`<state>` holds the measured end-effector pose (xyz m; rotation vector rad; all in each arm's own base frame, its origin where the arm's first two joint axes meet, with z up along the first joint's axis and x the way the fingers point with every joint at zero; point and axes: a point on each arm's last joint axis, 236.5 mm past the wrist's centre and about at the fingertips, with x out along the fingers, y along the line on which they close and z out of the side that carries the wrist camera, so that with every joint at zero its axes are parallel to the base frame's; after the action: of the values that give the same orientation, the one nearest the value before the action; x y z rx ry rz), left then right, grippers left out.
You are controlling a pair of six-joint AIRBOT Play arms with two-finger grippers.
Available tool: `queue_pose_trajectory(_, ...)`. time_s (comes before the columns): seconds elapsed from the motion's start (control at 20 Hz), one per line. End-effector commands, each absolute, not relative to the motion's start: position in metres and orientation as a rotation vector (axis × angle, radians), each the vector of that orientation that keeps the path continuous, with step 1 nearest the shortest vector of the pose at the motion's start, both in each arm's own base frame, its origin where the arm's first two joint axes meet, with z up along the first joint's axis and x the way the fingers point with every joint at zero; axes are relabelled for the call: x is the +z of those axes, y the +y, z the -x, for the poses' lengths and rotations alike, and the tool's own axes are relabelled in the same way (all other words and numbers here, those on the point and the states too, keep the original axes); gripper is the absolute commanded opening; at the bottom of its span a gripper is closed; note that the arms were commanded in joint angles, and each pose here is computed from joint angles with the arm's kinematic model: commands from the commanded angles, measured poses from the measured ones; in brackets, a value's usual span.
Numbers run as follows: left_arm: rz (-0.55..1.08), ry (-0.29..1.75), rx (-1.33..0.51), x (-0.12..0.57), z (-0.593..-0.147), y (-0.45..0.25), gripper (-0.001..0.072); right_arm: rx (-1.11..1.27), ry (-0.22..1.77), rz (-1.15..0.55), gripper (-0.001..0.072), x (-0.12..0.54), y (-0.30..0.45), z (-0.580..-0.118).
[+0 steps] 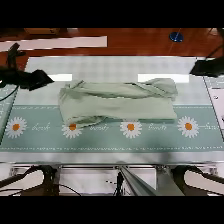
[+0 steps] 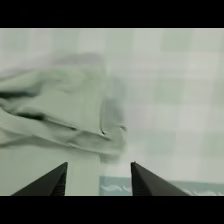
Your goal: Fold the shirts.
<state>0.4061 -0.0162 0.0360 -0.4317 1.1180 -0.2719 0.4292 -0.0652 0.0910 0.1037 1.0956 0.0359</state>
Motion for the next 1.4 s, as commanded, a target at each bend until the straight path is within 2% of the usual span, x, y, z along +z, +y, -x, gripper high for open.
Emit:
queue_pose_trajectory(0.0,0.502,1.221,-0.257,0.016,-0.329,-0.011,0.0538,-0.076,1.15,-0.091,0.0483,0.096,-0.102,-0.372)
queue_pose_trajectory(0.15,0.622,1.305,-0.303,-0.028,-0.268,-0.037,0.0538,-0.126,1.224,-0.166,0.0483,0.045,-0.115,-0.336)
queue_pose_trajectory(0.25,0.698,1.328,-0.35,-0.044,-0.25,-0.053,0.0539,-0.105,1.288,-0.227,0.0483,0.015,-0.111,-0.317)
queue_pose_trajectory(0.4,0.756,1.312,-0.351,-0.059,-0.255,-0.059,0.0538,-0.047,1.335,-0.289,0.0483,-0.005,-0.092,-0.305)
queue_pose_trajectory(0.6,0.84,1.401,-0.344,-0.09,-0.252,-0.062,0.0539,-0.001,1.319,-0.335,0.0483,-0.006,-0.077,-0.308)
queue_pose_trajectory(0.75,0.866,1.343,-0.329,-0.103,-0.273,-0.061,0.0538,0.016,1.301,-0.354,0.0483,0.0,-0.071,-0.31)
queue_pose_trajectory(0.95,0.784,1.279,-0.231,-0.122,-0.298,-0.056,0.0534,0.041,1.279,-0.366,0.0483,0.012,-0.062,-0.307)
queue_pose_trajectory(1.05,0.758,1.27,-0.206,-0.126,-0.304,-0.061,0.0493,0.039,1.253,-0.352,0.0474,0.022,-0.062,-0.306)
queue_pose_trajectory(1.15,0.739,1.273,-0.216,-0.127,-0.304,-0.067,0.0033,0.032,1.219,-0.335,0.0475,0.033,-0.062,-0.305)
queue_pose_trajectory(1.35,0.762,1.299,-0.246,-0.124,-0.297,-0.072,0.0025,-0.05,1.265,-0.269,0.0497,0.027,-0.084,-0.293)
